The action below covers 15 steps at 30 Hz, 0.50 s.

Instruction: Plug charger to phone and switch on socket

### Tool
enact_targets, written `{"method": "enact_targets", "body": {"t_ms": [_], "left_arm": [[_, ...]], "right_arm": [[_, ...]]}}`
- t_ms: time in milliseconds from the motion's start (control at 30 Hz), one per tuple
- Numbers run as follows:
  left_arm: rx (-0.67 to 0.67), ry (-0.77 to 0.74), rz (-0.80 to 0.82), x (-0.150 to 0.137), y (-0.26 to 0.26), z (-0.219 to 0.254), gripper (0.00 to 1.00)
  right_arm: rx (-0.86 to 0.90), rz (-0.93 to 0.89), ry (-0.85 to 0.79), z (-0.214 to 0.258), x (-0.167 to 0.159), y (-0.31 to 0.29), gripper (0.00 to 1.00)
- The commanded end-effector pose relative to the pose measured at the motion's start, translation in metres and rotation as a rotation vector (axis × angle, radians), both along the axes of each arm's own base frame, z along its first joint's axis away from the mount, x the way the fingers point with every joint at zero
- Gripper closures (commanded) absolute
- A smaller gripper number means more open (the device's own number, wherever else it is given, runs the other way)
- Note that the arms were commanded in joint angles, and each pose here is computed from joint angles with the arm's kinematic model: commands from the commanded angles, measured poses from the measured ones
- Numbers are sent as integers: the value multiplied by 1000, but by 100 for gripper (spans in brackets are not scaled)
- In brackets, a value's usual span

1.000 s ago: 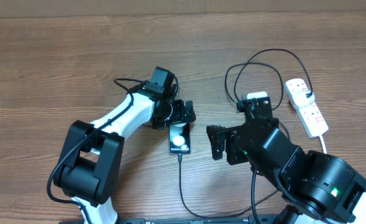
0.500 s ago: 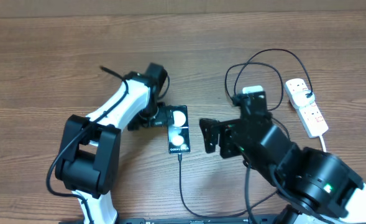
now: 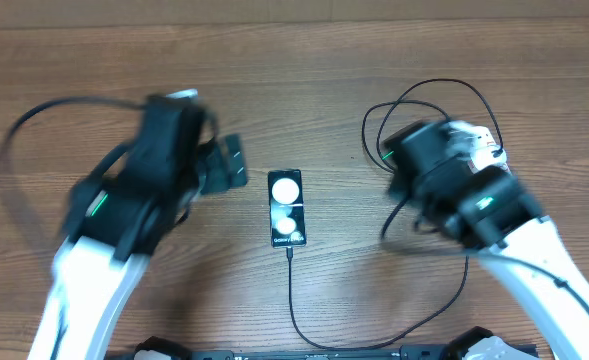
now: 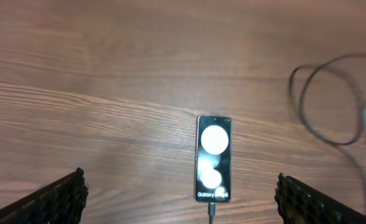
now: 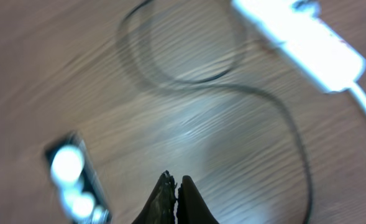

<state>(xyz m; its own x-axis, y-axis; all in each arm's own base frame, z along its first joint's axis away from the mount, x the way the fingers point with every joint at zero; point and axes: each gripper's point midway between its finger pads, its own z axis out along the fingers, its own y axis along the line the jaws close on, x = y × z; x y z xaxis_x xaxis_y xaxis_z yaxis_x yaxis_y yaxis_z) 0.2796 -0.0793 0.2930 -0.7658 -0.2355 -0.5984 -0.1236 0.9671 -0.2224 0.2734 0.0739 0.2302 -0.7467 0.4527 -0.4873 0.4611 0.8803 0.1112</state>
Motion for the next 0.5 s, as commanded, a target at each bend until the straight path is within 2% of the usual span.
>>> {"method": "enact_targets", "body": {"t_ms": [0, 100, 233, 333, 467], "left_arm": [[-24, -120, 111, -36, 29, 35, 0], [-52, -186, 181, -74, 51, 51, 0], [-86, -258, 183, -106, 64, 63, 1], [-85, -266, 187, -123, 71, 62, 0], [-53, -250, 200, -131, 78, 56, 0]], "right_arm": [[46, -116, -17, 8, 13, -40, 96], [57, -183, 11, 1, 23, -81, 96], [112, -271, 64, -18, 33, -132, 96], [219, -237, 108, -42, 48, -151, 96], [270, -301, 222, -81, 56, -180, 96]]}}
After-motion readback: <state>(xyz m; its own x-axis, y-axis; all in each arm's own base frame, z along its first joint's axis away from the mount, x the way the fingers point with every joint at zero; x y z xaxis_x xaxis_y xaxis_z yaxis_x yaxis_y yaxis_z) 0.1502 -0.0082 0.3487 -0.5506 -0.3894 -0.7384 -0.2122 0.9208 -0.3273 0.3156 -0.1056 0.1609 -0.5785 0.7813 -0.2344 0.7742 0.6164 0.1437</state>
